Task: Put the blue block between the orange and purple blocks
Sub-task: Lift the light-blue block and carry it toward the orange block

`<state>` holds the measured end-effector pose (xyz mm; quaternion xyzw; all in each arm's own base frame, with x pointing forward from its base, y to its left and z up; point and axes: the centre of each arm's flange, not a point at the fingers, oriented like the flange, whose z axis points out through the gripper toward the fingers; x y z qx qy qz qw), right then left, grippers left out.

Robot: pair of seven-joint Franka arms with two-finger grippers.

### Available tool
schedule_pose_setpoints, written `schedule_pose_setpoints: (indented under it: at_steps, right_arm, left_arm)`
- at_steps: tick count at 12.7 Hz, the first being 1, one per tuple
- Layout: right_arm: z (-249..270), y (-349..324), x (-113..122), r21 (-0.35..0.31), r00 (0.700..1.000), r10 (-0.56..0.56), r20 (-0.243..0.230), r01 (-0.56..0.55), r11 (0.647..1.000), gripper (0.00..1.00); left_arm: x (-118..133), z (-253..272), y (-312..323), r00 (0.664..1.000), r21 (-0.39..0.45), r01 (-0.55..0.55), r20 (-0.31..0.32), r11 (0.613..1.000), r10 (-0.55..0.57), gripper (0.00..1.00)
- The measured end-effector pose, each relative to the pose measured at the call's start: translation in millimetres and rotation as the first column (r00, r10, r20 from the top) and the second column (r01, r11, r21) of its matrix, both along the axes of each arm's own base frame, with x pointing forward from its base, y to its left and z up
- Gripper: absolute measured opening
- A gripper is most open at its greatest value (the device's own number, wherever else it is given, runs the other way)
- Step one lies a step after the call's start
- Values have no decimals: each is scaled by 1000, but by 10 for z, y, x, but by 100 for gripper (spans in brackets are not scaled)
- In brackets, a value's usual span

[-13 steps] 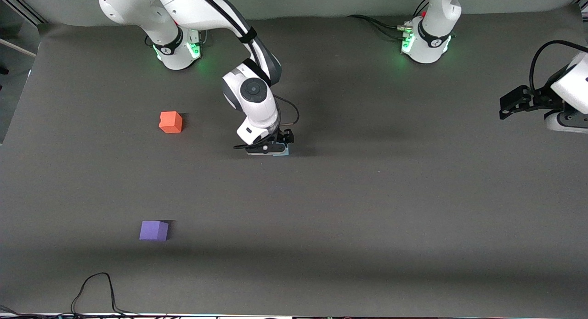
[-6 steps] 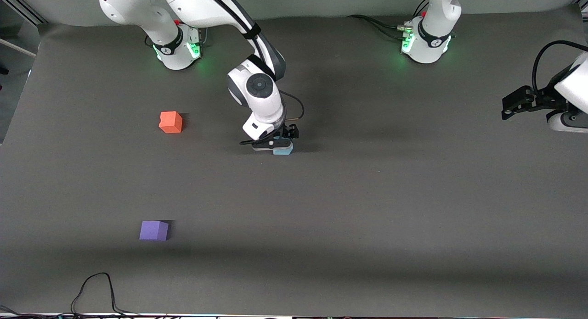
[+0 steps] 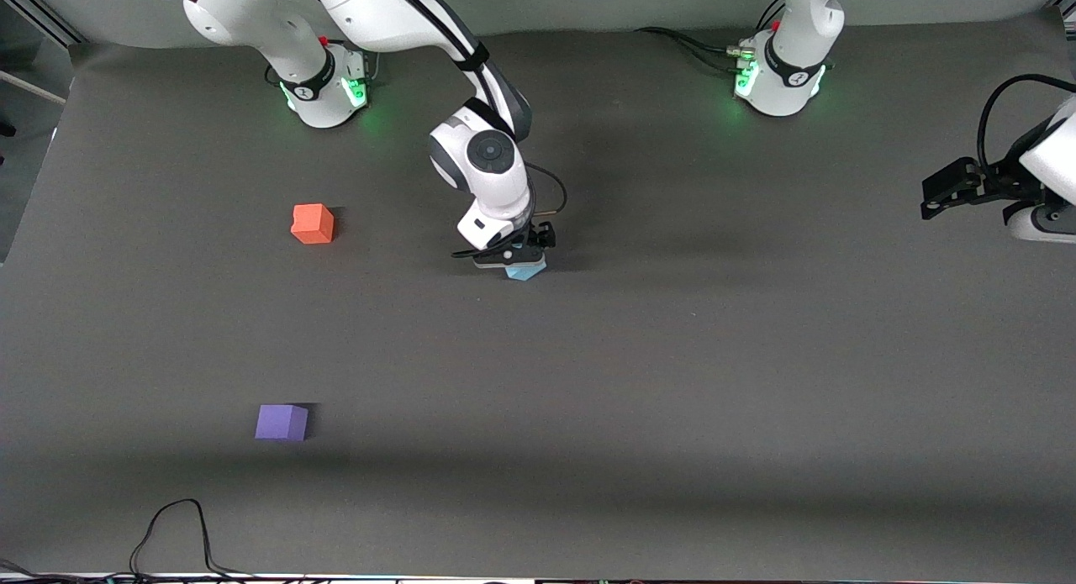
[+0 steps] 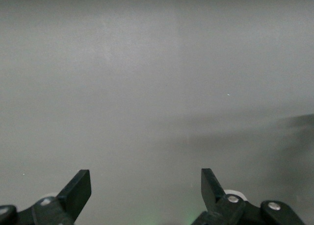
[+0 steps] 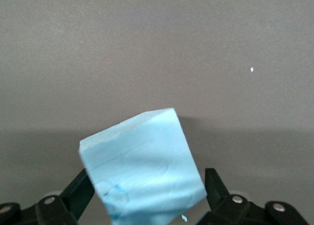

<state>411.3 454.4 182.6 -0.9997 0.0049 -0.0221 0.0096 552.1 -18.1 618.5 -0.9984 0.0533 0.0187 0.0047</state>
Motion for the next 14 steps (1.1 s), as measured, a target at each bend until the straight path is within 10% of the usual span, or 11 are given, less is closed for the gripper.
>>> schedule_pose_setpoints:
  at_steps: [4, 14]
  right_arm:
    - [-77, 5, -3, 4, 1000, -5, 10, 5, 1000, 100]
    - [400, -59, 537, 52, 991, -118, 55, 116, 992, 54]
  left_arm:
    - [0, 0, 10, 1000, 0, -2, 0, 1000, 2, 100]
    - [2, 4, 35, 1000, 0, -13, 2, 1000, 13, 100]
